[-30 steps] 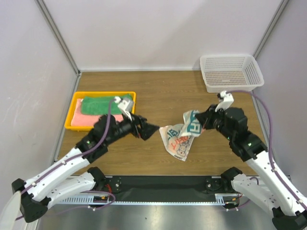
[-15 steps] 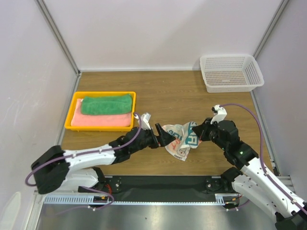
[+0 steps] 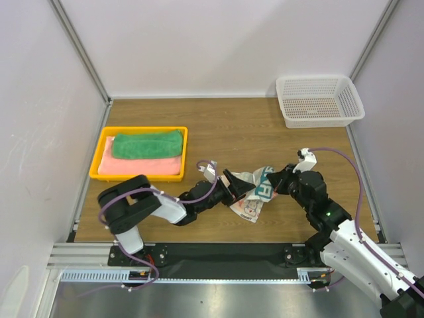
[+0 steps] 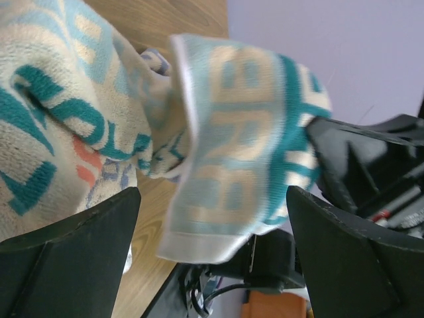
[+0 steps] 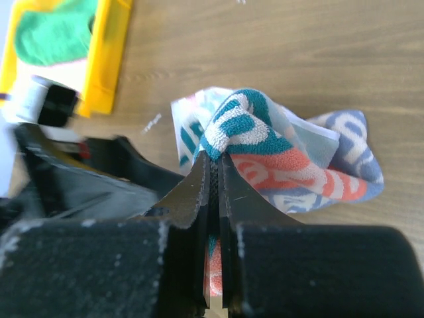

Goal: Fold and stack the towels
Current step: Move the towel to the center of the board, then flatten out the crumpled towel

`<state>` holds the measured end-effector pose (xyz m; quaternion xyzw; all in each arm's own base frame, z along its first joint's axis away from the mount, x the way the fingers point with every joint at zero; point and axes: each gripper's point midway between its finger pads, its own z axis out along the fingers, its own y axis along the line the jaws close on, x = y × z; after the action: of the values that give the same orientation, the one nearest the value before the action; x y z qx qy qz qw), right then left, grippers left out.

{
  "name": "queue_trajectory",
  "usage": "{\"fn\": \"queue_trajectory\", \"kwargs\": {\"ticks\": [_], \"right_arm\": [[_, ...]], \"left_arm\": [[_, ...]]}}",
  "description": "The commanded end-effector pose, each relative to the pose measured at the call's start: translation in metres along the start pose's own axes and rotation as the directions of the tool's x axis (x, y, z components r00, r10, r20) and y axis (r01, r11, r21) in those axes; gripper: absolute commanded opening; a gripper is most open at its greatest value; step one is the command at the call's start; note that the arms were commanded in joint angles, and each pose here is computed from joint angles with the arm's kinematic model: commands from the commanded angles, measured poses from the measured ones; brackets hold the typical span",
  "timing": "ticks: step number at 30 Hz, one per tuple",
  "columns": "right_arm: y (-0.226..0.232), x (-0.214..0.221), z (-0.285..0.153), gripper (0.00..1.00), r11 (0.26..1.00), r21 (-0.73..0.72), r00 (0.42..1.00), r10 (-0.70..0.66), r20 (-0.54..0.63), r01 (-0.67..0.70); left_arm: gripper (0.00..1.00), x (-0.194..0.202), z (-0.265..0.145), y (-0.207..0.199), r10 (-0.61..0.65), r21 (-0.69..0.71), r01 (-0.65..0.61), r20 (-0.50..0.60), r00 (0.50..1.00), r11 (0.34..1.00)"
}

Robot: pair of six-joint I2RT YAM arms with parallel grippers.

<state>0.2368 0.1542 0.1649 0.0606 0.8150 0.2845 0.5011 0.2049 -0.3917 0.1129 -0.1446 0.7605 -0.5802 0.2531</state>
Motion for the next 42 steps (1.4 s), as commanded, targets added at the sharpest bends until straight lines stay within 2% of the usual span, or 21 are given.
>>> {"fn": "queue_trajectory", "kwargs": {"ticks": [1,12,15,16,18,19,20,21,22,23,25,26,27,29,30,31,32,34,36,37,42], "right_arm": [[0.017,-0.037,0.000,0.00,0.999,-0.048,0.990,0.029,0.139,-0.022],[0.014,-0.030,0.010,0.00,0.998,-0.052,0.988,0.054,0.146,-0.047],[0.014,-0.034,0.010,0.00,0.997,-0.052,0.985,0.056,0.165,-0.048],[0.014,-0.035,0.010,0.00,0.998,-0.047,0.985,0.053,0.165,-0.046],[0.013,-0.035,0.010,0.00,0.999,-0.039,0.986,0.041,0.164,-0.035],[0.012,-0.035,0.010,0.00,0.999,-0.031,0.987,0.035,0.158,-0.030],[0.011,-0.033,0.011,0.00,1.000,-0.025,0.989,0.019,0.149,-0.016],[0.010,-0.033,0.011,0.00,1.000,-0.018,0.990,0.009,0.138,-0.007],[0.005,-0.029,0.010,0.04,1.000,0.027,0.995,-0.004,0.101,0.002],[0.002,-0.031,0.009,0.19,0.999,0.053,0.996,-0.012,0.091,0.007],[-0.017,-0.026,0.004,0.35,0.985,0.169,0.999,-0.036,0.032,0.030],[-0.012,-0.040,0.002,0.53,0.982,0.186,0.998,-0.042,0.041,0.034],[-0.015,-0.043,-0.001,0.62,0.976,0.211,0.998,-0.057,0.030,0.049],[-0.021,-0.060,-0.012,0.79,0.962,0.270,0.997,-0.059,0.047,0.044],[-0.021,-0.067,-0.016,0.84,0.960,0.279,0.996,-0.059,0.061,0.040],[-0.024,-0.071,-0.020,0.88,0.956,0.292,0.997,-0.055,0.062,0.034],[-0.028,-0.080,-0.025,0.97,0.950,0.312,0.996,-0.039,0.086,0.010],[-0.026,-0.098,-0.034,1.00,0.949,0.315,0.993,-0.022,0.113,-0.015],[-0.033,-0.116,-0.040,1.00,0.941,0.337,0.989,-0.012,0.146,-0.039],[-0.041,-0.122,-0.043,1.00,0.934,0.355,0.988,-0.008,0.153,-0.047],[-0.053,-0.130,-0.051,1.00,0.925,0.377,0.987,-0.010,0.157,-0.051]], "left_arm": [[0.97,-0.006,0.005,-0.046,-0.117,0.205,0.111,0.018,0.993,0.972],[0.91,-0.006,0.006,-0.059,-0.074,0.235,0.071,0.002,0.997,0.969],[0.73,-0.004,0.004,-0.061,-0.067,0.255,0.071,-0.022,0.997,0.964],[0.53,-0.006,0.003,-0.063,-0.064,0.266,0.067,-0.020,0.998,0.962],[0.35,-0.015,0.003,-0.064,-0.060,0.273,0.059,-0.006,0.998,0.960],[0.17,-0.019,0.002,-0.067,-0.047,0.283,0.044,0.003,0.999,0.958],[0.05,-0.025,0.003,-0.068,-0.041,0.284,0.035,0.016,0.999,0.958],[0.00,-0.030,0.001,-0.075,-0.033,0.293,0.023,0.030,0.999,0.956],[0.00,-0.034,0.004,-0.072,-0.001,0.270,-0.011,0.046,0.999,0.963],[0.00,-0.043,0.004,-0.073,0.016,0.262,-0.033,0.070,0.997,0.964],[0.00,-0.057,0.002,-0.083,0.100,0.232,-0.125,0.118,0.988,0.965],[0.00,-0.067,0.001,-0.086,0.138,0.209,-0.166,0.144,0.980,0.964],[0.00,-0.073,0.000,-0.088,0.186,0.181,-0.215,0.164,0.969,0.960],[0.00,-0.095,-0.006,-0.108,0.356,0.084,-0.382,0.222,0.908,0.921],[0.00,-0.103,-0.009,-0.117,0.420,0.046,-0.442,0.241,0.875,0.896],[0.00,-0.118,-0.016,-0.133,0.530,-0.028,-0.542,0.263,0.807,0.840],[0.01,-0.127,-0.022,-0.141,0.570,-0.061,-0.578,0.279,0.773,0.814],[0.01,-0.147,-0.034,-0.163,0.671,-0.148,-0.662,0.301,0.678,0.735],[0.00,-0.155,-0.047,-0.175,0.732,-0.198,-0.709,0.274,0.623,0.677],[0.00,-0.167,-0.057,-0.203,0.764,-0.210,-0.742,0.307,0.568,0.636],[0.00,-0.190,-0.097,-0.247,0.868,-0.302,-0.820,0.270,0.416,0.487]]}}
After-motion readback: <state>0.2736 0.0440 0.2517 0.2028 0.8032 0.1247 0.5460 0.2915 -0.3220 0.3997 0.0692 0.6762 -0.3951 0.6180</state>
